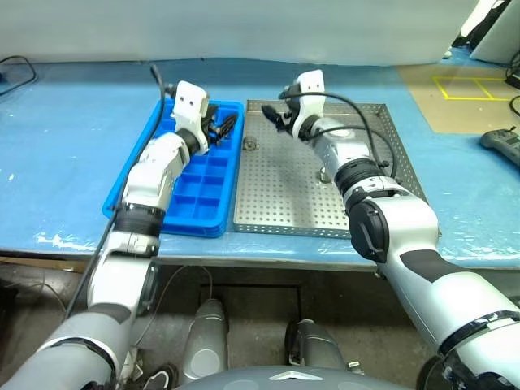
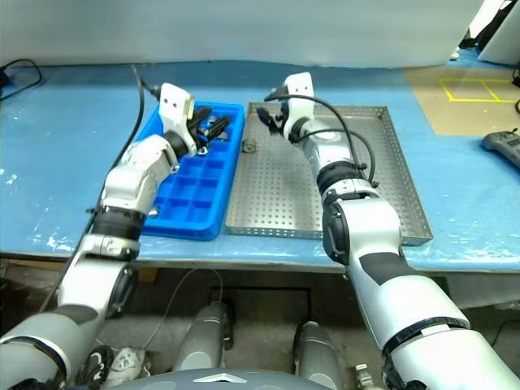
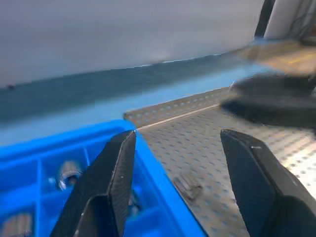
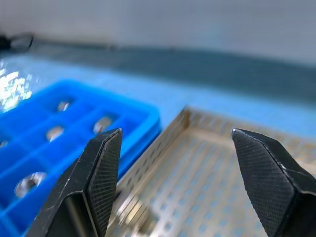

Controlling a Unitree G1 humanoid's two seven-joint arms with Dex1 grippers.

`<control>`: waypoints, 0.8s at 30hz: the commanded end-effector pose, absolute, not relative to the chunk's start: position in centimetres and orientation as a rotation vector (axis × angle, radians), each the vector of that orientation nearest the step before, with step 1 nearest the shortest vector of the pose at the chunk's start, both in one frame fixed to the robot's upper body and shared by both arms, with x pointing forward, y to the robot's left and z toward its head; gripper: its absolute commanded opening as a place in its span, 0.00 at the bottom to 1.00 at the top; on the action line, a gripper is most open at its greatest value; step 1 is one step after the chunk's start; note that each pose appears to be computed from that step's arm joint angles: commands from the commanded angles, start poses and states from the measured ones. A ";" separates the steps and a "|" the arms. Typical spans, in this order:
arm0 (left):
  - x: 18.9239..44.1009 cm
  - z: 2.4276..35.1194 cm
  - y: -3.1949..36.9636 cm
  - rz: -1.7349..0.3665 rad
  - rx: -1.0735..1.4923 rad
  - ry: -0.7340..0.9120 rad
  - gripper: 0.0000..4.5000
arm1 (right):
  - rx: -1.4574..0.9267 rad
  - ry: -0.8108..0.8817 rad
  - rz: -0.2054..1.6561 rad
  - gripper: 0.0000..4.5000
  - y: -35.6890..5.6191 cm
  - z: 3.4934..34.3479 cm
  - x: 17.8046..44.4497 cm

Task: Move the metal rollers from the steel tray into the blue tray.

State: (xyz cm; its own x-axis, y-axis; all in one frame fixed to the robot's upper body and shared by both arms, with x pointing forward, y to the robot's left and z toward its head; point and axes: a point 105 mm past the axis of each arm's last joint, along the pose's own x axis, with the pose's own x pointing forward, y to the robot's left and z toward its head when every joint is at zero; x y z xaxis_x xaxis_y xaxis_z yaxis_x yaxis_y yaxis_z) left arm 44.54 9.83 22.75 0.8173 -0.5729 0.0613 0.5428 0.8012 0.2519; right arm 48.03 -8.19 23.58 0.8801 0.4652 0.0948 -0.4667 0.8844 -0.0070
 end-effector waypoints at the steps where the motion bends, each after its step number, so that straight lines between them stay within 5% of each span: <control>1: 45.6 24.1 9.1 -0.689 0.419 -0.117 0.65 | 0.034 -0.219 0.465 0.82 -9.9 26.0 47.5; 6: 44.7 23.2 7.1 -0.985 0.594 0.125 0.65 | 0.012 -0.264 0.460 0.82 -12.1 25.4 44.3; 11: 45.4 21.4 7.0 -0.890 0.827 0.337 0.65 | 0.059 -0.244 0.443 0.82 -12.2 24.1 40.7; 24: 47.3 21.7 6.0 -0.611 1.123 0.270 0.65 | 0.023 -0.075 0.400 0.82 -12.4 19.1 36.8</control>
State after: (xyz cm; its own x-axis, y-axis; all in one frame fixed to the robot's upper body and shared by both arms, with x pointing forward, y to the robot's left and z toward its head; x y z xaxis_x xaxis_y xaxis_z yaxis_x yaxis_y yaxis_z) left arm 47.05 6.37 19.66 0.7726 -0.3294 -0.5427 0.6319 0.3161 0.7076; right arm 37.30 -12.20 17.65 0.9198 0.3911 0.0311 -0.3919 0.9197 0.0227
